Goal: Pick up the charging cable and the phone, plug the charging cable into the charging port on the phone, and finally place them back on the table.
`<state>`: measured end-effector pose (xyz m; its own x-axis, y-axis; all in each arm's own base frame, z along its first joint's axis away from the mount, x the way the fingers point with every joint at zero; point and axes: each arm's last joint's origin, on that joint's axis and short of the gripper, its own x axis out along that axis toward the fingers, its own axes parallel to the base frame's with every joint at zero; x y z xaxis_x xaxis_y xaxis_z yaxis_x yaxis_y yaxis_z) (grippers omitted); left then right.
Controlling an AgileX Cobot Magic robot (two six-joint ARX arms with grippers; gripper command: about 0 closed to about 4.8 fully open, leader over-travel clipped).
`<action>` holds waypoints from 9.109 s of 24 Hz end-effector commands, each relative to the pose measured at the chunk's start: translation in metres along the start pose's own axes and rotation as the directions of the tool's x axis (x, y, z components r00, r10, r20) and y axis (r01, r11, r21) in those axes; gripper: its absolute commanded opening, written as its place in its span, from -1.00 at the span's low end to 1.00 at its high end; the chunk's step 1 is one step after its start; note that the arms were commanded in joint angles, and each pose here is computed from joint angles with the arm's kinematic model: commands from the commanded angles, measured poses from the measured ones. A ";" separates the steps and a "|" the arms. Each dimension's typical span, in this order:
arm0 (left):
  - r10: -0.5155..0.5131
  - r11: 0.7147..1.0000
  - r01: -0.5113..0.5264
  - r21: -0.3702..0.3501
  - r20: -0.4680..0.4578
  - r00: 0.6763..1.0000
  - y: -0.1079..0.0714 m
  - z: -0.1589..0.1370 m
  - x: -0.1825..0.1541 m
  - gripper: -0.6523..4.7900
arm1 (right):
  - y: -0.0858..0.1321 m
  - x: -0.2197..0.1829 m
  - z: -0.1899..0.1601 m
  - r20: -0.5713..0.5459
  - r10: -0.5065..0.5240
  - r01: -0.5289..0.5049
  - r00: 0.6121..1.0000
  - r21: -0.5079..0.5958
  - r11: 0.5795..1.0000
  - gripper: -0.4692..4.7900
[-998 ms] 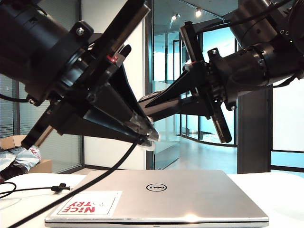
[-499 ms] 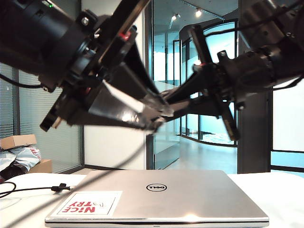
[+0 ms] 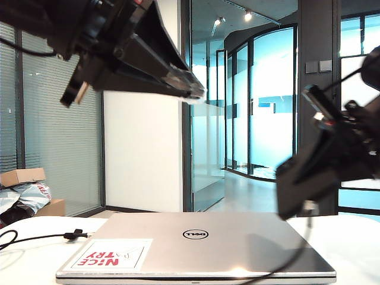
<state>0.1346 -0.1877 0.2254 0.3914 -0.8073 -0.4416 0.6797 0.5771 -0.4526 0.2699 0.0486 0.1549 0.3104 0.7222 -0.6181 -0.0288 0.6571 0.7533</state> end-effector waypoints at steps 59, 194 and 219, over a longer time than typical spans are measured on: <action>0.270 0.948 -0.279 0.151 0.078 0.960 0.034 0.034 -0.074 -0.78 | 0.097 -0.136 0.022 0.208 -0.580 0.616 0.787 -0.240 0.750 -0.83; 0.601 0.652 -0.754 -0.084 0.664 0.446 0.110 -0.090 -0.142 -0.78 | -0.013 -0.100 -0.150 0.974 0.016 0.725 0.226 -0.179 0.665 -0.82; 0.600 0.652 -0.754 -0.083 0.664 0.446 0.110 -0.090 -0.142 -0.78 | -0.013 -0.100 -0.150 0.972 0.022 0.723 0.236 -0.190 0.665 -0.82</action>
<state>0.0975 0.0015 0.1681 0.9949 -0.0934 0.0383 0.0946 0.9950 -0.0320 0.0971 0.0007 0.1720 0.9973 -0.0241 0.0687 0.0234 0.9997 0.0105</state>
